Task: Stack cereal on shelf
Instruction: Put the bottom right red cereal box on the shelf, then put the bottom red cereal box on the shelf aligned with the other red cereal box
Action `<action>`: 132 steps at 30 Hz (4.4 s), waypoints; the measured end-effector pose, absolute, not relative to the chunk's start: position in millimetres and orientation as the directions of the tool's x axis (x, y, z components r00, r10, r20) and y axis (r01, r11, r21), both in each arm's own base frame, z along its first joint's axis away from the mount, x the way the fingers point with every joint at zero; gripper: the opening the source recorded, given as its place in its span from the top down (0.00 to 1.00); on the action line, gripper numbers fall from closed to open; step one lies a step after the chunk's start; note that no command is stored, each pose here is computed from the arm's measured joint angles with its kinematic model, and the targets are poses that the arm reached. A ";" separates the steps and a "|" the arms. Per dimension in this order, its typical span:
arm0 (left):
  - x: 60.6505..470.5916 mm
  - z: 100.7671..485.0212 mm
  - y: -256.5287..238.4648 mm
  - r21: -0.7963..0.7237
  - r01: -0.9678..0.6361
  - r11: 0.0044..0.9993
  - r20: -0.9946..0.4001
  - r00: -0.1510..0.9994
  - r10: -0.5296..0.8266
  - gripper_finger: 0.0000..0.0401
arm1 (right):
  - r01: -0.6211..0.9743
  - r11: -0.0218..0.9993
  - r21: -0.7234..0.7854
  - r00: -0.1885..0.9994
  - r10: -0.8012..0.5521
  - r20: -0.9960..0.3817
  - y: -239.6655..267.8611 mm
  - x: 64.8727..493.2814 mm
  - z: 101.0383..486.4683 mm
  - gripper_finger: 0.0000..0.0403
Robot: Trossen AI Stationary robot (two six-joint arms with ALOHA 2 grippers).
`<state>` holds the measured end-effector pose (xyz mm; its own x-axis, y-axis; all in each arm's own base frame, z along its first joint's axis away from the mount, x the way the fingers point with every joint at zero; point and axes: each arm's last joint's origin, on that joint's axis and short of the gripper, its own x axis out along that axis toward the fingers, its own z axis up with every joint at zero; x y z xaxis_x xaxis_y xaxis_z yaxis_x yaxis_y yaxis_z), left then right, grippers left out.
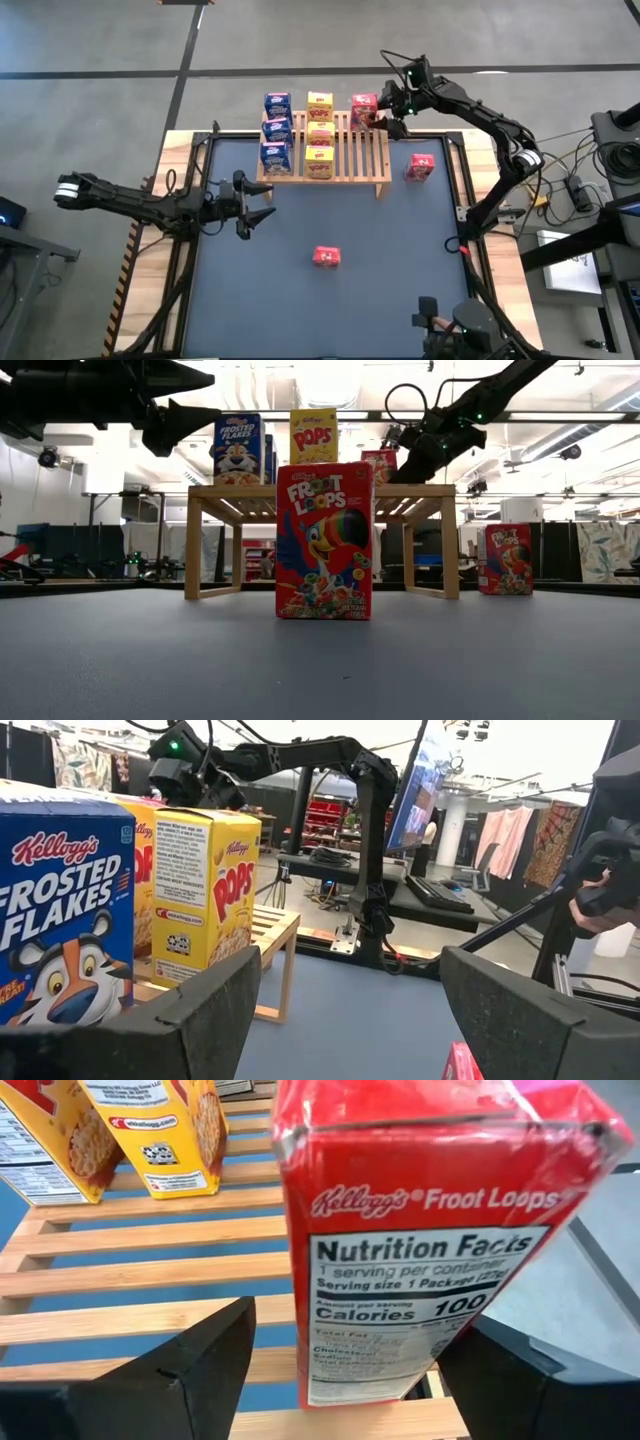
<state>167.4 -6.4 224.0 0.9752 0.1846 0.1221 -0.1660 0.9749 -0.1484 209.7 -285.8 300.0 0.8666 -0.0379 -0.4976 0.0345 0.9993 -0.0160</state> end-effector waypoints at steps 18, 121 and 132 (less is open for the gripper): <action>167.8 223.6 -6.4 -0.209 -0.157 0.965 0.121 0.975 0.185 0.27 | 0.110 0.994 -0.014 0.813 -0.098 -0.574 -272.0 194.5 312.6 0.26; 284.6 200.0 -86.5 0.024 0.050 0.998 -0.435 0.900 -0.035 0.15 | 0.191 0.981 -0.028 0.957 -0.193 -0.217 -105.3 137.9 323.5 0.29; 260.6 163.0 -74.7 -0.063 0.027 0.998 -0.267 0.963 -0.043 0.15 | 0.172 0.985 -0.023 0.962 -0.172 -0.214 -102.3 140.4 323.9 0.29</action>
<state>260.6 -74.7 163.0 0.9627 -0.0428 -0.2671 0.0270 0.9977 -0.0627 140.4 -102.3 323.9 0.9616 -0.1724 -0.2137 0.1716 0.9849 -0.0226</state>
